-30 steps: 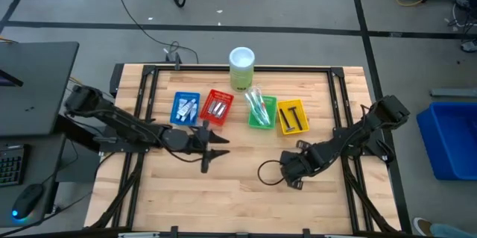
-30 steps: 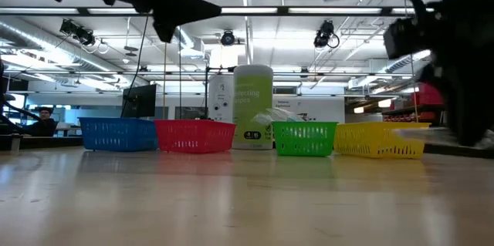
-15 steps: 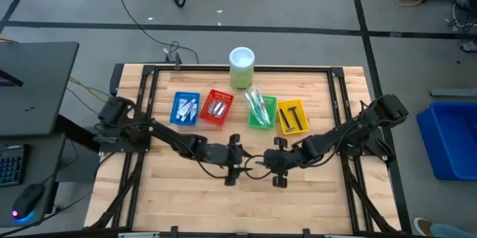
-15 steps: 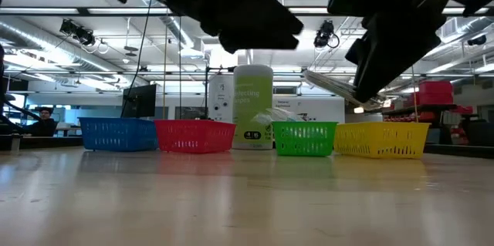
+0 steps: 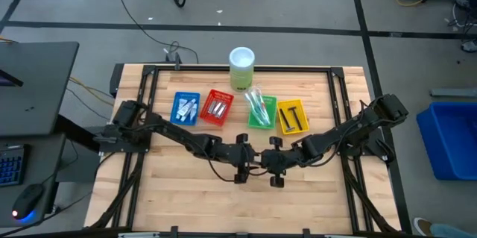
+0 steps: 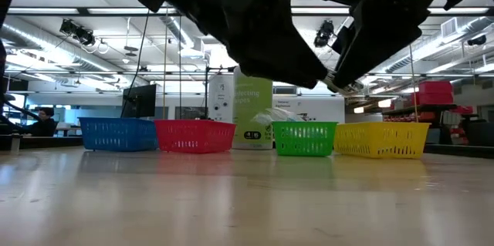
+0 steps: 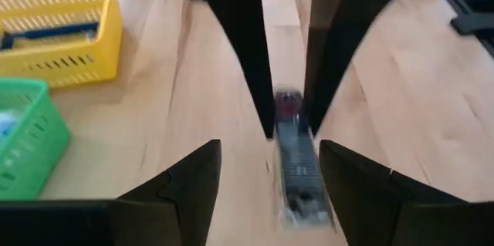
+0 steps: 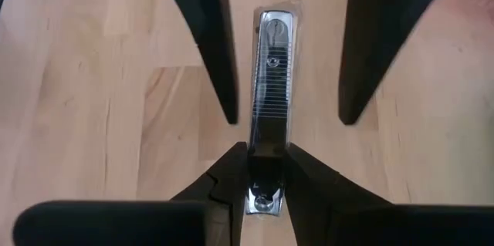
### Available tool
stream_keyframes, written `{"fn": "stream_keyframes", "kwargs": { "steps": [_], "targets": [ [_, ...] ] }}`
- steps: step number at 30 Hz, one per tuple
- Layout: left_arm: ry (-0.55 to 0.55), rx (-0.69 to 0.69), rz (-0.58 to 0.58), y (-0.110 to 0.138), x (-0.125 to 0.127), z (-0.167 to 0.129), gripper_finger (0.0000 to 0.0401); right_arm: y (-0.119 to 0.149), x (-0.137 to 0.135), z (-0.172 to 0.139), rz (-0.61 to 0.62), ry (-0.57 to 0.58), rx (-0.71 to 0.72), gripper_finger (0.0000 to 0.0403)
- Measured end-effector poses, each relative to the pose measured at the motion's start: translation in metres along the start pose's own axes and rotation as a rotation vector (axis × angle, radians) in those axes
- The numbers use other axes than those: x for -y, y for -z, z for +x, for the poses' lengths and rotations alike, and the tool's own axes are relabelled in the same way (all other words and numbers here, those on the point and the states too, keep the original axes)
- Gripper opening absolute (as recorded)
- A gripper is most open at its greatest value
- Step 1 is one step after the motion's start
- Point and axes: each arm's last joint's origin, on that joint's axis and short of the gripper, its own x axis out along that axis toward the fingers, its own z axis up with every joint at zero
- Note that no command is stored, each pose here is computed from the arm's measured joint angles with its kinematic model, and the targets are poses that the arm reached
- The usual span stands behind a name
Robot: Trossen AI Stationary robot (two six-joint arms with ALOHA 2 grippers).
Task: Pick & Place Travel size toiletries
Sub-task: Put the silver nail cutter into the red basket
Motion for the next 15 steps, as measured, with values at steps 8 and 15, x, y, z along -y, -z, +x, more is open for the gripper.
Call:
{"fn": "stream_keyframes", "kwargs": {
  "steps": [8,15],
  "targets": [
    [-0.007,0.003,0.015,-0.0009,-0.0005,-0.0003,0.0155,-0.001,0.0002,0.0,-0.006,0.015,0.015,0.0084],
    [0.041,-0.073,0.012,0.006,0.0,-0.0005,0.0077,0.0001,0.0007,0.0,0.0,0.026,0.007,0.012]
  ]
}}
